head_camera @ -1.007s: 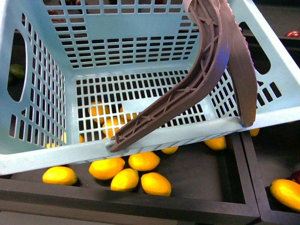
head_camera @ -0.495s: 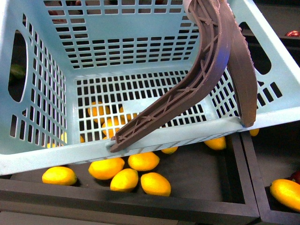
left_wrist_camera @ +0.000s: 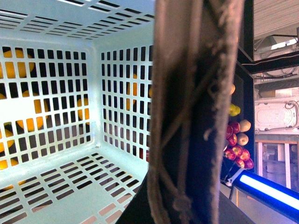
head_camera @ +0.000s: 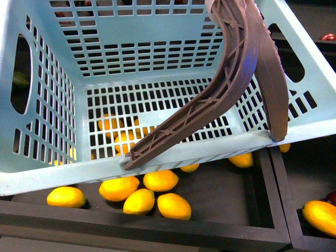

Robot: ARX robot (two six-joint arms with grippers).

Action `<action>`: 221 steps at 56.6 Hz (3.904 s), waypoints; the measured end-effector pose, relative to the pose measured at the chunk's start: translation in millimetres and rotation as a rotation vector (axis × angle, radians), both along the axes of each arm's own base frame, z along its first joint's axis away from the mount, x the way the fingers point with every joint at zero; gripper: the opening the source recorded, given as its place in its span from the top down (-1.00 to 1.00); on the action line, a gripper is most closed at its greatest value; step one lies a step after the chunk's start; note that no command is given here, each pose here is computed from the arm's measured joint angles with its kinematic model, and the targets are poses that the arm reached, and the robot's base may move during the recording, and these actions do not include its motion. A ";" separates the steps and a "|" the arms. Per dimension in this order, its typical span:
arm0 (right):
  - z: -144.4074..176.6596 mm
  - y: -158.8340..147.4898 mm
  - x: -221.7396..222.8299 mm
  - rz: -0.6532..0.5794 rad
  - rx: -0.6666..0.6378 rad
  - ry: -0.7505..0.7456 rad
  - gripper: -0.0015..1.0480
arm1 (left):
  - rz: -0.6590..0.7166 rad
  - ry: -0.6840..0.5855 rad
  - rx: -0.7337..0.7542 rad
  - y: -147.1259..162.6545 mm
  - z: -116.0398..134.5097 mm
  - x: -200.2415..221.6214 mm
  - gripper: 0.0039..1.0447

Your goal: Pick mango and avocado into basket

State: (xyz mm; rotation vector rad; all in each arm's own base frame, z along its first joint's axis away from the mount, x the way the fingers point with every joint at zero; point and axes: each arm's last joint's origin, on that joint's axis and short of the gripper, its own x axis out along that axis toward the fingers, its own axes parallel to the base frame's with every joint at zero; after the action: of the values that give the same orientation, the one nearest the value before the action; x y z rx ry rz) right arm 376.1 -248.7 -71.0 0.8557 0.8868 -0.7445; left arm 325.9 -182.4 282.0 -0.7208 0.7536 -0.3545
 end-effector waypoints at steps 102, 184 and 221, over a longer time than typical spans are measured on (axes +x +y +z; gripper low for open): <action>281.0 260.0 -34.1 0.725 -0.290 -0.634 -0.04 | 0.002 -0.001 0.001 0.2 0.1 0.0 0.89; 270.6 279.4 -131.3 0.740 -0.829 -0.887 0.34 | -0.011 0.007 0.005 -2.3 -2.6 0.0 0.89; 247.2 249.0 -206.6 0.743 -0.850 -0.879 0.96 | 0.000 0.008 0.005 -0.5 -2.6 1.0 0.89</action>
State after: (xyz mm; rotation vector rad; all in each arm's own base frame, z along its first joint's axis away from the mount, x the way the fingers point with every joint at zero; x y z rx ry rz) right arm 169.5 0.3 176.2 0.0036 0.0082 -0.0031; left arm 326.9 -183.0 279.3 -0.7178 0.7616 -0.3503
